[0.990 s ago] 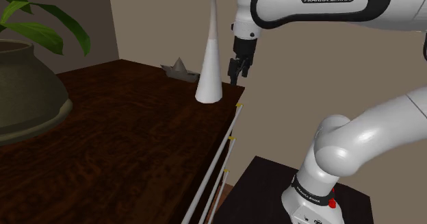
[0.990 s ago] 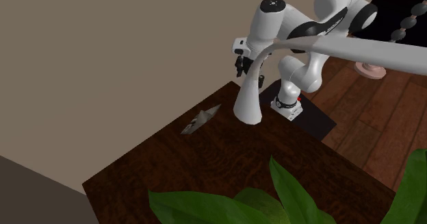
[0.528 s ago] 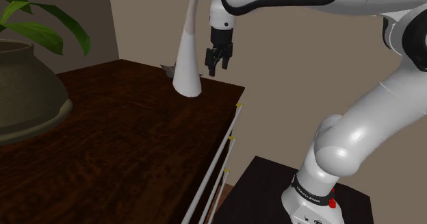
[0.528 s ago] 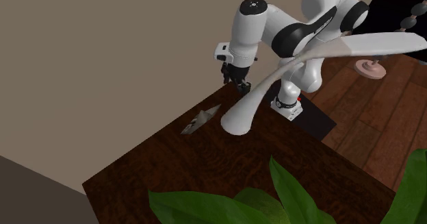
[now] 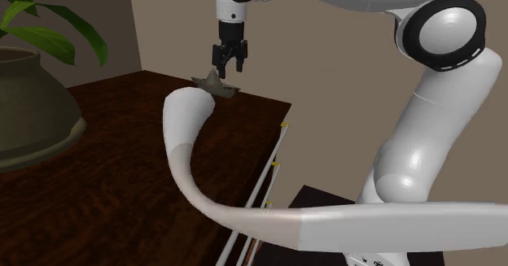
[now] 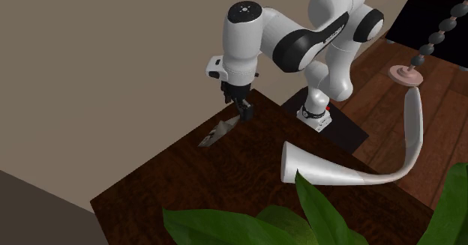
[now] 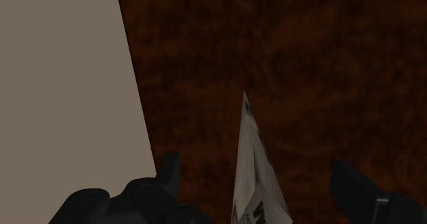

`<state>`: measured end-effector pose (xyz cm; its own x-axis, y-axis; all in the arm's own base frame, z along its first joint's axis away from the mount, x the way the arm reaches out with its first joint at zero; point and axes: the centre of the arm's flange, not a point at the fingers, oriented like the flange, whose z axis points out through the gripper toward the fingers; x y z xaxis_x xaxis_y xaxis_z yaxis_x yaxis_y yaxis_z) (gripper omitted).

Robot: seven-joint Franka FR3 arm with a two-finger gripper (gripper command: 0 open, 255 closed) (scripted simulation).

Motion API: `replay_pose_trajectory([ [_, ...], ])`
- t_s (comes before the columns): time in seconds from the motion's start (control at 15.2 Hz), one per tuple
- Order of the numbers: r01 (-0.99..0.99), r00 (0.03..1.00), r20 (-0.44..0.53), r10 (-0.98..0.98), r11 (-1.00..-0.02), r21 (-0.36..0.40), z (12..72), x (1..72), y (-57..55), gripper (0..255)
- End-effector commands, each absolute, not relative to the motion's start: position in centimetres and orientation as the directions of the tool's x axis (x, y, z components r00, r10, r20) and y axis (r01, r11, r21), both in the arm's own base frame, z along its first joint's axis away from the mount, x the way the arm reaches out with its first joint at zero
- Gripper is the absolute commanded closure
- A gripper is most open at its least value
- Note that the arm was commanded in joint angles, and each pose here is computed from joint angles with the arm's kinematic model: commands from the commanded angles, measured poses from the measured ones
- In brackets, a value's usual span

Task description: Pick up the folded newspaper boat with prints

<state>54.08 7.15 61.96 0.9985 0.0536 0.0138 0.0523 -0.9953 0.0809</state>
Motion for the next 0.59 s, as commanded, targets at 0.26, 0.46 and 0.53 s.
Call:
replay_pose_trajectory([
  [0.26,0.055,0.998,0.011,0.056,-0.996,0.073,60.9,57.1,8.2,0],
  [0.46,0.055,0.998,0.011,0.056,-0.996,0.073,59.3,57.1,8.2,0],
  [0.53,0.055,0.998,0.011,0.056,-0.996,0.073,58.5,57.1,8.2,0],
])
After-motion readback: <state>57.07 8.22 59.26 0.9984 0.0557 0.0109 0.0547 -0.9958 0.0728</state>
